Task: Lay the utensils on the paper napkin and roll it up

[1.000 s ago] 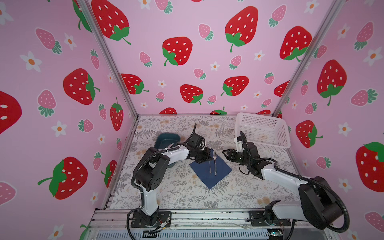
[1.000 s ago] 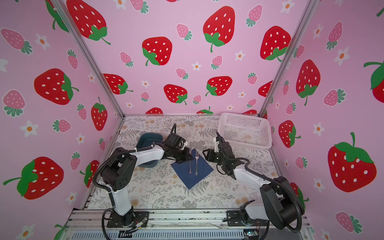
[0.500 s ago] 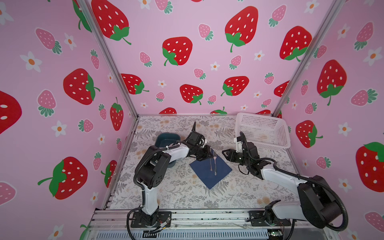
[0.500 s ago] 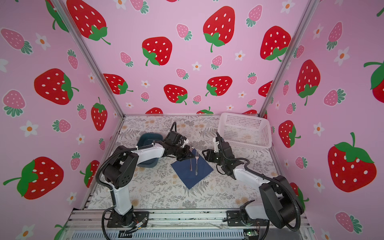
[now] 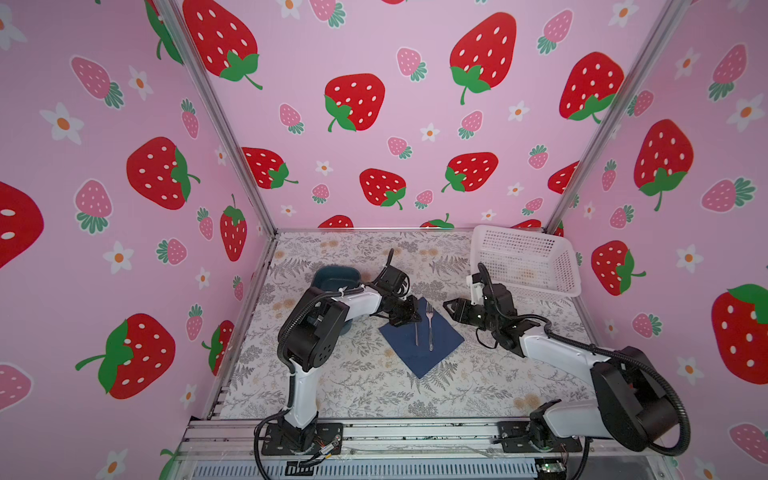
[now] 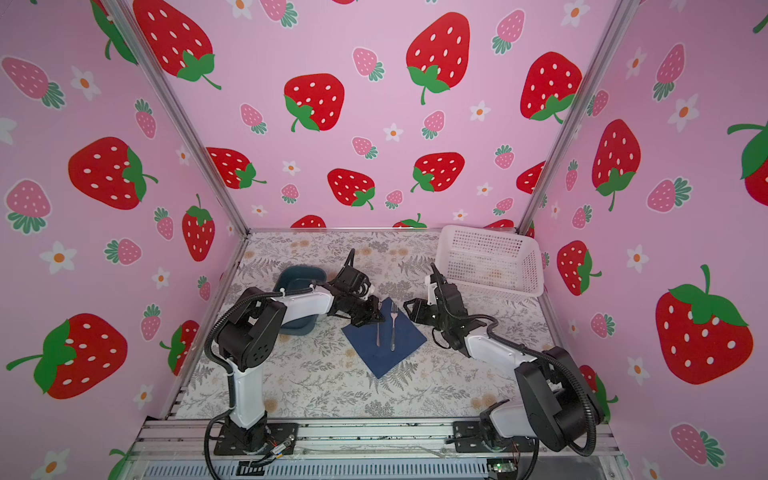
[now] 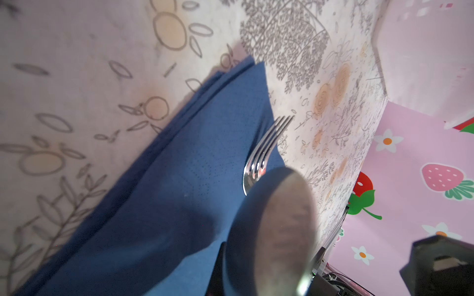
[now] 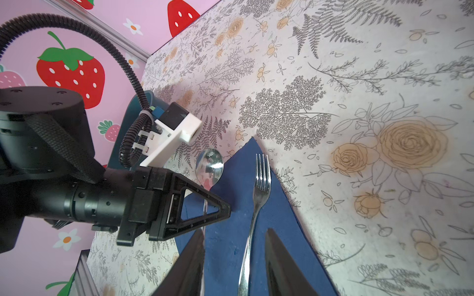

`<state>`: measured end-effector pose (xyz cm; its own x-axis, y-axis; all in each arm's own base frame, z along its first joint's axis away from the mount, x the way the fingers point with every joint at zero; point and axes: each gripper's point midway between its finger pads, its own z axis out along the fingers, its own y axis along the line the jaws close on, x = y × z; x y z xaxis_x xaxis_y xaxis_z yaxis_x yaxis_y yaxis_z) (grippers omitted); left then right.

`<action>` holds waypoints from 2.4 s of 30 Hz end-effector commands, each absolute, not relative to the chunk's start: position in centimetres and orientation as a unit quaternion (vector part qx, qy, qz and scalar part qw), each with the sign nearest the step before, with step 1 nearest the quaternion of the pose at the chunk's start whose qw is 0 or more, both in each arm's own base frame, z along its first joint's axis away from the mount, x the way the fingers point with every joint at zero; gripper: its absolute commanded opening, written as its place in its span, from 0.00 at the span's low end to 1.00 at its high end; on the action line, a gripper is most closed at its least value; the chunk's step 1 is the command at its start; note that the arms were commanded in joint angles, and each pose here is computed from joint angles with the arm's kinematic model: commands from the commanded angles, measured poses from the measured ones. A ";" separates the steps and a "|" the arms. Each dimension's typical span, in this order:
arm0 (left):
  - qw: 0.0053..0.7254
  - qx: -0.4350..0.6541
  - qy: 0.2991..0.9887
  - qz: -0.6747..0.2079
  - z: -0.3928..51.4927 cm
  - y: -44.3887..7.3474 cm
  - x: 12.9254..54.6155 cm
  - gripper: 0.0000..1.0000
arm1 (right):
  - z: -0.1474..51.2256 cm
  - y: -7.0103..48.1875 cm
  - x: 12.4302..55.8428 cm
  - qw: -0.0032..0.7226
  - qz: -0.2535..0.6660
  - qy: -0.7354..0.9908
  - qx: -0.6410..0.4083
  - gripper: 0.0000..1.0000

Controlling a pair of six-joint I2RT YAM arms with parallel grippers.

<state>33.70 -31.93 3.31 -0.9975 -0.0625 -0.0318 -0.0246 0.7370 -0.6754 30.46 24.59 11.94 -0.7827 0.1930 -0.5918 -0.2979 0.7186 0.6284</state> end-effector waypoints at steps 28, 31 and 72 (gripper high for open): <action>0.040 0.003 0.952 -0.304 2.5 -31.1 33.5 0.14 | 12.7 25.0 31.2 0.333 0.384 0.861 -0.025 0.41; 0.039 0.013 0.951 -0.308 2.6 -31.4 33.5 0.13 | 12.8 25.0 31.2 0.334 0.385 0.860 -0.025 0.42; 0.053 0.057 0.955 -0.285 3.3 -32.5 34.3 0.14 | 11.8 25.3 30.7 0.320 0.394 0.861 -0.028 0.42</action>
